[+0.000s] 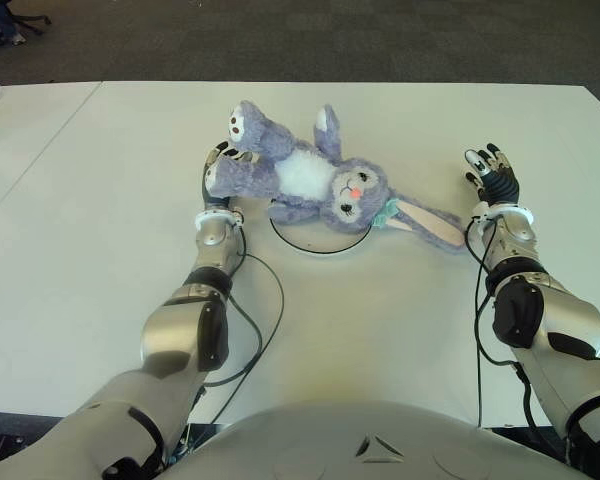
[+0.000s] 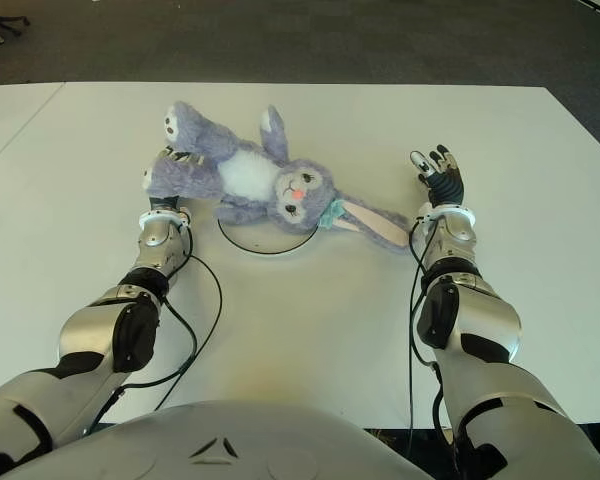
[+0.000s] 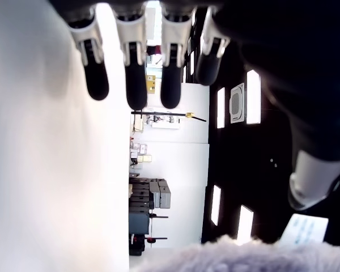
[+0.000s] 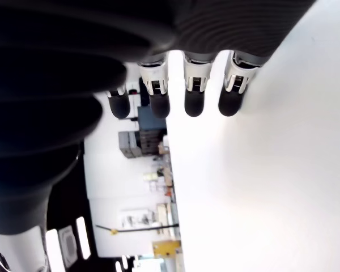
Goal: Put the doll into the plate.
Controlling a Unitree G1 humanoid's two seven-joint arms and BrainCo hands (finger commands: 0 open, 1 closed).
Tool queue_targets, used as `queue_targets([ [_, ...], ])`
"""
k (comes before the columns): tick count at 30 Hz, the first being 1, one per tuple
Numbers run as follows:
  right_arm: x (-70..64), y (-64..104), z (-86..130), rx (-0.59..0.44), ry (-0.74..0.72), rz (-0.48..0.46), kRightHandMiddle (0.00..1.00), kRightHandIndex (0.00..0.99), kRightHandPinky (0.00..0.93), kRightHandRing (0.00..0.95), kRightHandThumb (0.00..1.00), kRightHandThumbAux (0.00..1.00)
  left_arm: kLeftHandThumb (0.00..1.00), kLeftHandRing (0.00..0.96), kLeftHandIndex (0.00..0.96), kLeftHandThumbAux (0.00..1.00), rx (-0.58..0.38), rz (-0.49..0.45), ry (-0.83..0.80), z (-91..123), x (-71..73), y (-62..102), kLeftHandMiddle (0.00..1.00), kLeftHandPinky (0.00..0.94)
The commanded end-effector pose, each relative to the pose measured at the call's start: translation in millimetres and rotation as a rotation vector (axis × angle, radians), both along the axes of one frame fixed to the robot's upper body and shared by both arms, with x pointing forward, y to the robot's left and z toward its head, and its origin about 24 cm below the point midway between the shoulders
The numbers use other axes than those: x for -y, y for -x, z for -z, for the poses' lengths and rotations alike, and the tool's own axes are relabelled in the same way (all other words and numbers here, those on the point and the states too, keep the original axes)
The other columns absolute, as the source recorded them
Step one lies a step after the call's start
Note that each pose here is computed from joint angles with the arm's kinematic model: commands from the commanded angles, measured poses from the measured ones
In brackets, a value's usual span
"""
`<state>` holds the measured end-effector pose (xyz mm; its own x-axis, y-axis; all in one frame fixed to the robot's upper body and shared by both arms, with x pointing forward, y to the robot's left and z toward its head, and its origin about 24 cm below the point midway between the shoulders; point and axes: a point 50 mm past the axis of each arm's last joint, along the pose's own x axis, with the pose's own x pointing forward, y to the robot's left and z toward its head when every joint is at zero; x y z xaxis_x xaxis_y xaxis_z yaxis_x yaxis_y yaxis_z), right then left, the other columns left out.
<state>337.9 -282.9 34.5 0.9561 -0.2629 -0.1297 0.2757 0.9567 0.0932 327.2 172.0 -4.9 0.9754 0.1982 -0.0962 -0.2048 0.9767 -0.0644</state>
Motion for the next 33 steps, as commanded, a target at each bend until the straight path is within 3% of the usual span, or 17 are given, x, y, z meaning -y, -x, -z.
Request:
queue_targets([
  [1,-28.3,8.6,30.7,-0.080,-0.070,-0.013,0.113,0.085,0.123,0.103,0.000,0.656,0.000,0.238,0.157,0.600,-0.444,-0.013,0.067,87.9,9.5,75.0,0.234,0.238],
  [12,-43.7,17.6,46.7,-0.119,-0.017,0.021,0.174,0.151,0.154,0.155,0.000,0.723,0.000,0.247,0.156,0.607,-0.439,-0.015,0.053,88.6,10.8,77.0,0.240,0.248],
  [18,-65.8,33.9,68.9,-0.139,-0.055,0.023,0.167,0.140,0.138,0.153,0.000,0.717,0.000,0.251,0.166,0.617,-0.423,-0.014,0.059,88.6,10.5,78.4,0.244,0.263],
  [21,-77.3,55.8,91.6,-0.177,-0.126,0.021,0.158,0.133,0.139,0.146,0.000,0.695,0.000,0.252,0.169,0.619,-0.415,-0.007,0.060,88.5,10.0,79.0,0.241,0.261],
  [26,-81.3,69.5,102.9,-0.187,-0.169,0.022,0.152,0.130,0.136,0.141,0.000,0.694,0.000,0.247,0.170,0.606,-0.397,-0.015,0.084,88.2,8.9,79.9,0.239,0.263],
  [33,-84.5,87.5,109.9,-0.171,-0.048,0.012,0.141,0.138,0.126,0.126,0.000,0.656,0.000,0.257,0.181,0.591,-0.409,-0.026,0.086,89.4,7.2,81.0,0.244,0.287],
])
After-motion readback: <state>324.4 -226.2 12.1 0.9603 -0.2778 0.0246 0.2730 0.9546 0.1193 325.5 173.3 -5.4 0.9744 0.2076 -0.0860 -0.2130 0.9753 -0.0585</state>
